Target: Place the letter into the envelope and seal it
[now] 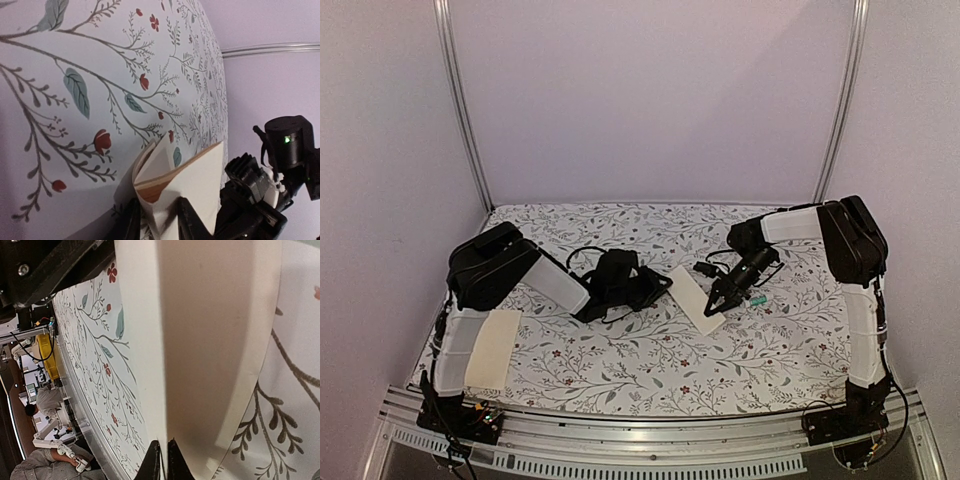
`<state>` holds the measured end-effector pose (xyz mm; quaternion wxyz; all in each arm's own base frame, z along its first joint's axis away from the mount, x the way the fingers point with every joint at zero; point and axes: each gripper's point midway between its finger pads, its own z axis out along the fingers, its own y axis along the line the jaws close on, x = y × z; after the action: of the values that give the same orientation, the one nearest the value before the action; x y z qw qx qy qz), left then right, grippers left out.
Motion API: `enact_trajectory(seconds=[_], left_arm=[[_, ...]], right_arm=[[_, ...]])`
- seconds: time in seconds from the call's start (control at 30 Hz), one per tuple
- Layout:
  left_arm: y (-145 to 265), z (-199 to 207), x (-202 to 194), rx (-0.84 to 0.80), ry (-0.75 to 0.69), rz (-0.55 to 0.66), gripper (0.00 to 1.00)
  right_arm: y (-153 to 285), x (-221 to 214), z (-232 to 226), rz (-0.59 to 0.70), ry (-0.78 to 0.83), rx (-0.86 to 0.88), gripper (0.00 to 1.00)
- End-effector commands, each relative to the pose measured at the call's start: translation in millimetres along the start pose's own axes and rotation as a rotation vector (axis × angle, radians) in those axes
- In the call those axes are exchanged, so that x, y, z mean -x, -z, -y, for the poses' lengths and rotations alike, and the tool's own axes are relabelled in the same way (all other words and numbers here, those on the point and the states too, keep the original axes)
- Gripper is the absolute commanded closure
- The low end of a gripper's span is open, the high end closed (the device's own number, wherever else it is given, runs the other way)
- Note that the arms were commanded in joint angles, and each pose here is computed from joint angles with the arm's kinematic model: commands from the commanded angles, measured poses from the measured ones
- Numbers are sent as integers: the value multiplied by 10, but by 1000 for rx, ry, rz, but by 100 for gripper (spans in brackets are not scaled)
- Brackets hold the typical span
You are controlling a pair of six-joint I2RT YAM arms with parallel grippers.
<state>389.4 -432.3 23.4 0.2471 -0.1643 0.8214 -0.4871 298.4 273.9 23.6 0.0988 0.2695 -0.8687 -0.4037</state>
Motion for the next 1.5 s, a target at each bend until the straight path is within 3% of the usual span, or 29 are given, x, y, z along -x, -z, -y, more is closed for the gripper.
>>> enact_trajectory(seconds=[0.0,0.27,0.57,0.73,0.83,0.9,0.97,1.0,1.17,1.47], left_arm=[[-19,34,111,-91,-38,19,79],[18,449,129,-243,-189,-7,95],[334,1016,128,-269,-450,-64,96],[671,1464,153,-288,-605,-76,96],[913,1800,163,-316,-685,-77,96],[1075,2051,181,-352,-743,-64,96],[1233,2264,181,-386,-795,-55,96],[1299,2358,192,-396,-811,-47,96],[1586,2736,266,-418,-890,4,96],[2060,3341,281,-579,-987,46,97]], right_arm=[[12,0,-65,-4,20,9,93],[191,50,-238,32,87,13,79],[1072,315,-562,216,267,-54,61],[1693,393,-920,365,487,-138,58],[2101,410,-1357,505,664,-187,56],[2321,451,-1609,610,785,-232,38],[2470,392,-1861,697,823,-224,6],[2509,351,-1975,725,833,-200,2],[2571,223,-2471,771,886,13,2],[2382,330,-2754,670,910,28,18]])
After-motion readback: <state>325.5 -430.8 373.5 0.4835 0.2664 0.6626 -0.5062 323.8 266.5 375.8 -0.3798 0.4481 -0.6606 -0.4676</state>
